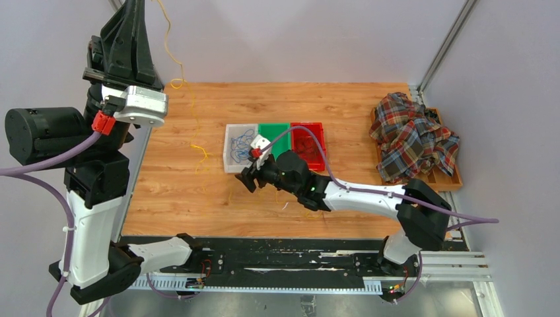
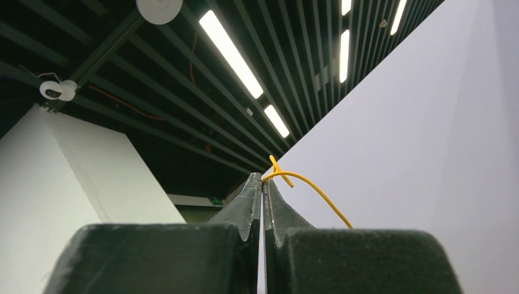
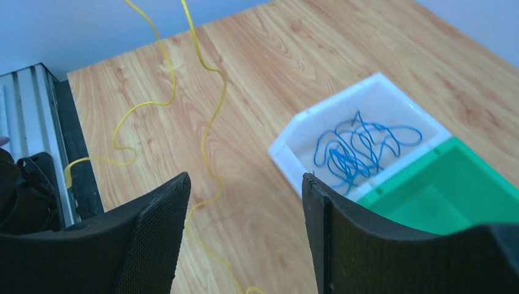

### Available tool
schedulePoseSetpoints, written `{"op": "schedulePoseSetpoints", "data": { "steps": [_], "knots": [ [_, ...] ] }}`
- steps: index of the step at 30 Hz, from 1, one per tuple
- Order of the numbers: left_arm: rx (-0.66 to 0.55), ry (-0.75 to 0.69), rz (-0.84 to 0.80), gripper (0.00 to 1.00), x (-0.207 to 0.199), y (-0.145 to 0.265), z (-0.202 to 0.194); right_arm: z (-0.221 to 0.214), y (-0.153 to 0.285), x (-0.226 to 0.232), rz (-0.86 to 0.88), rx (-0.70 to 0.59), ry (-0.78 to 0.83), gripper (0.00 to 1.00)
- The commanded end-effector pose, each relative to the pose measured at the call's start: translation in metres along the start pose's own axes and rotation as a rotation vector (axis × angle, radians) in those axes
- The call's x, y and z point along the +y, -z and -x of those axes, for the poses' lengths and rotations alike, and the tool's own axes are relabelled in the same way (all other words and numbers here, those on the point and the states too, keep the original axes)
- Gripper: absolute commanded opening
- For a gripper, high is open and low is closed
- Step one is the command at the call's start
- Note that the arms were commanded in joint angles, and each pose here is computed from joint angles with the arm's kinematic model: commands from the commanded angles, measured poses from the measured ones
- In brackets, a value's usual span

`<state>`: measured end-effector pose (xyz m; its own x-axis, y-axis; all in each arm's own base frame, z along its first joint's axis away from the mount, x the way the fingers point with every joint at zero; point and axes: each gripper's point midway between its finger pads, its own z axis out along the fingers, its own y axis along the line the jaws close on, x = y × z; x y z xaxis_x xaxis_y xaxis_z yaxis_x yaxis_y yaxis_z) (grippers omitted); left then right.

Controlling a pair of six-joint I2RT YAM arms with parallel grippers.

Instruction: Untangle the cables

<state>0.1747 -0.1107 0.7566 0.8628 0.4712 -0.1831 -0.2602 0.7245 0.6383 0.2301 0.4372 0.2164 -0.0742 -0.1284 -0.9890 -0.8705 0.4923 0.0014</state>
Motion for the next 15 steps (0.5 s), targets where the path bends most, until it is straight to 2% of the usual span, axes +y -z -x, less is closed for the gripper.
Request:
{"op": "schedulePoseSetpoints", "data": {
  "steps": [1,5,7,9,12,15],
  "knots": [
    [-0.023,-0.028,0.030,0.01,0.012,-0.001,0.007,0.039,-0.021,0.019,0.024,-0.125,0.056,0.66],
    [-0.029,-0.047,0.037,0.01,0.016,-0.003,0.009,0.020,-0.037,0.039,0.099,-0.100,0.023,0.54],
    [-0.032,-0.053,0.043,0.01,0.019,-0.003,0.010,0.016,-0.042,0.046,0.130,-0.102,-0.007,0.51],
    [-0.032,-0.059,0.048,0.01,0.022,-0.003,0.011,0.016,-0.043,0.052,0.151,-0.116,-0.034,0.53],
    [-0.037,-0.064,0.049,0.01,0.023,-0.002,0.012,0.019,-0.047,0.053,0.153,-0.141,-0.060,0.64],
    [-0.046,-0.063,0.047,0.01,0.023,-0.003,0.014,0.018,-0.057,0.053,0.146,-0.144,-0.067,0.64]
  ]
}}
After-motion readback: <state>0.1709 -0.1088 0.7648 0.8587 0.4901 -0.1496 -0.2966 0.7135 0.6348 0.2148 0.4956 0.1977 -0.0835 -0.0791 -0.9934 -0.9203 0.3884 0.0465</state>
